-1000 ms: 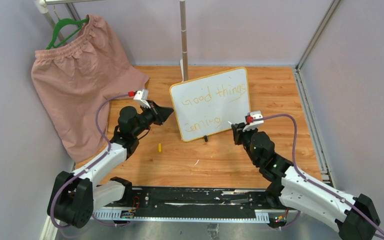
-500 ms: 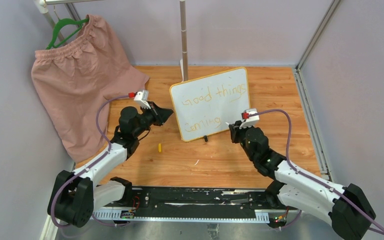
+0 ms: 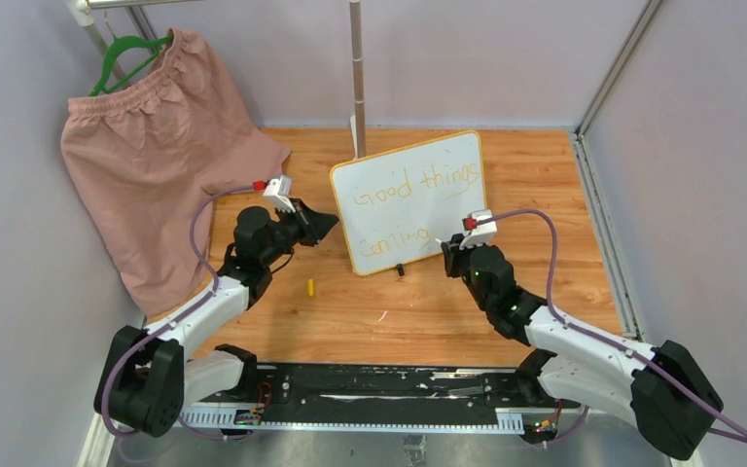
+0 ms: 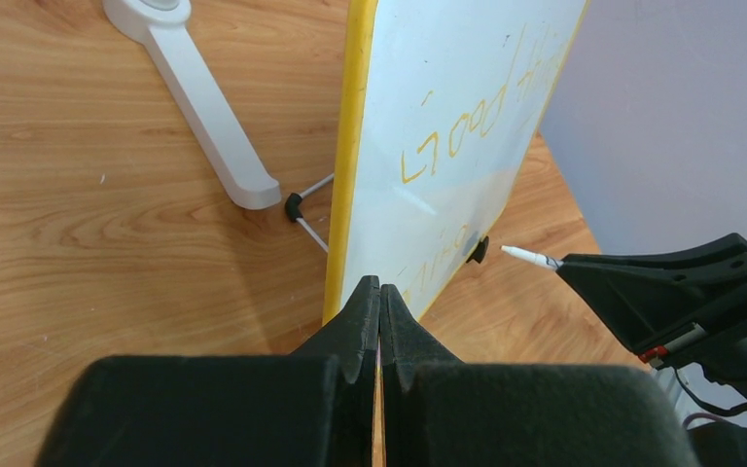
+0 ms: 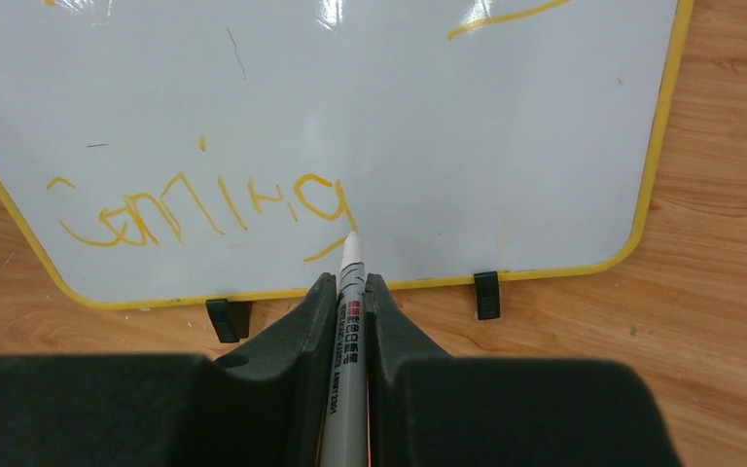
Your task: Write a sentence on the whiteboard
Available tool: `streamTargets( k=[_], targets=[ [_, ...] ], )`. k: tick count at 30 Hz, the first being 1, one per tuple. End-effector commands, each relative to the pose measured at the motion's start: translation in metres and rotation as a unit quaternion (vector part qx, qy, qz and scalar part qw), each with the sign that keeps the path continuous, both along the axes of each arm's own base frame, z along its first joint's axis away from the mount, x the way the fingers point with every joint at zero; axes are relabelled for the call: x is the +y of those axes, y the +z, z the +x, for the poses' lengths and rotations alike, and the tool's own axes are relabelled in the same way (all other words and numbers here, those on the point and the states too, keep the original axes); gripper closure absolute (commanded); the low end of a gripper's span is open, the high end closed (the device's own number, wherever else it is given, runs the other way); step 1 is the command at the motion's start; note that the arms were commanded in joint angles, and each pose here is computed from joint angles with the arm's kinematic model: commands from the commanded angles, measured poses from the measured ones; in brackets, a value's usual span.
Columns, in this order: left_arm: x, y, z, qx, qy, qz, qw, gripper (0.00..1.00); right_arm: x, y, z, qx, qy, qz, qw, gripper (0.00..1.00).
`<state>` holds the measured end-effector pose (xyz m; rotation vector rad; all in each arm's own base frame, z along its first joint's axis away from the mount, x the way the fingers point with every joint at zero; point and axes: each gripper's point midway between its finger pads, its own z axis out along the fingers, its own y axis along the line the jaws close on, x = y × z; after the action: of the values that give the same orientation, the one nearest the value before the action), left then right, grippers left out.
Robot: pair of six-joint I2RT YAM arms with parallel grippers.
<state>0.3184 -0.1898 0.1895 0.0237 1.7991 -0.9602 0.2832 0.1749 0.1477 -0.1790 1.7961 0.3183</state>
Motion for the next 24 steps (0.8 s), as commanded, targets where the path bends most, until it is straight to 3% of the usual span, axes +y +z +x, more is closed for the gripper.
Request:
streamTargets(
  k=[1, 24],
  targets=[
    [0.001, 0.002, 0.002, -0.006, -0.001, -0.003, 1.0, 1.0, -0.011, 0.01, 0.012, -0.021, -0.04, 0.017, 0.999, 1.0],
    [-0.001, 0.0, 0.002, -0.003, -0.007, -0.003, 1.0, 1.0, -0.01, -0.007, 0.026, -0.006, -0.053, 0.023, 0.998, 1.0]
  ],
)
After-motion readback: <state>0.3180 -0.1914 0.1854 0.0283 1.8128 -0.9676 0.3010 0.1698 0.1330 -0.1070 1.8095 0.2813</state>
